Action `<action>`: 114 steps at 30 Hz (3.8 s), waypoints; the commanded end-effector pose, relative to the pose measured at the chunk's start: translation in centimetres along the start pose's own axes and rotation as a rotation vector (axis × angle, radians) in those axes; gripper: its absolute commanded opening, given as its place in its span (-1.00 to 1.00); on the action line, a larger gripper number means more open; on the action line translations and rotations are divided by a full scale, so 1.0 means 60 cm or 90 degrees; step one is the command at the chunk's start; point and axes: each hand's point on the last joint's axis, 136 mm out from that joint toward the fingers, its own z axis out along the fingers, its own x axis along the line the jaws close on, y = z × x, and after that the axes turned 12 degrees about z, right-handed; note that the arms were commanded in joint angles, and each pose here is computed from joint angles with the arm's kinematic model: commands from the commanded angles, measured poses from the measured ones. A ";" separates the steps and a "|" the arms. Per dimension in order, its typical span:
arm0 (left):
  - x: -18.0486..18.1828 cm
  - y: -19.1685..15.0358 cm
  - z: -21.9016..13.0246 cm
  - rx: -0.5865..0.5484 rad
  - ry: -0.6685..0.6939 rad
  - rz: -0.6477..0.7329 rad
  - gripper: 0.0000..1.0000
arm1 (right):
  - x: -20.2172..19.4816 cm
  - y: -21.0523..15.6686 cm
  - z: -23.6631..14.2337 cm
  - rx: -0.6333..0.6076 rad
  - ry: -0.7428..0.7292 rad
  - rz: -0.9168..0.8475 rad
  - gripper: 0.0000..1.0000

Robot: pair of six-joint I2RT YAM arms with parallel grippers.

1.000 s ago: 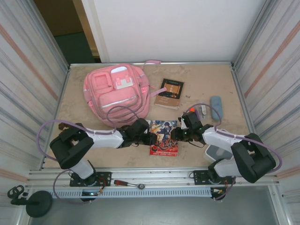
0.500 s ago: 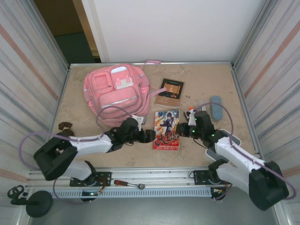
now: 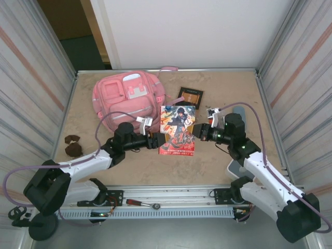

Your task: Pack books, pencil case, and school supplies into a backpack

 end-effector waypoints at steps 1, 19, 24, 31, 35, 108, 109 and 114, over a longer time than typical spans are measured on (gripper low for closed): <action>-0.054 0.056 -0.006 -0.046 -0.080 0.043 -0.01 | 0.055 0.017 0.006 0.005 0.069 -0.025 -1.00; -0.189 0.187 -0.116 -0.176 -0.230 0.178 -0.86 | 0.137 0.014 0.031 0.023 0.183 -0.125 0.98; -0.208 0.201 -0.127 -0.191 -0.265 0.184 -0.89 | 0.182 0.010 0.040 0.043 0.267 -0.139 1.00; -0.139 0.213 -0.110 -0.191 -0.216 0.107 -0.86 | 0.198 0.029 0.038 0.023 0.307 -0.101 -0.02; -0.082 0.196 -0.088 -0.164 -0.150 0.076 -0.70 | 0.170 0.058 0.041 -0.013 0.265 -0.056 -0.66; 0.119 0.311 -0.191 -0.049 0.305 0.307 -1.00 | 0.019 0.007 0.170 0.097 -0.047 0.097 -0.97; 0.117 0.312 -0.190 -0.052 0.299 0.300 -1.00 | 0.021 0.013 0.189 0.085 -0.048 0.104 -0.97; 0.118 0.306 -0.191 -0.043 0.300 0.254 -1.00 | 0.042 0.073 0.289 -0.023 -0.007 0.138 -0.99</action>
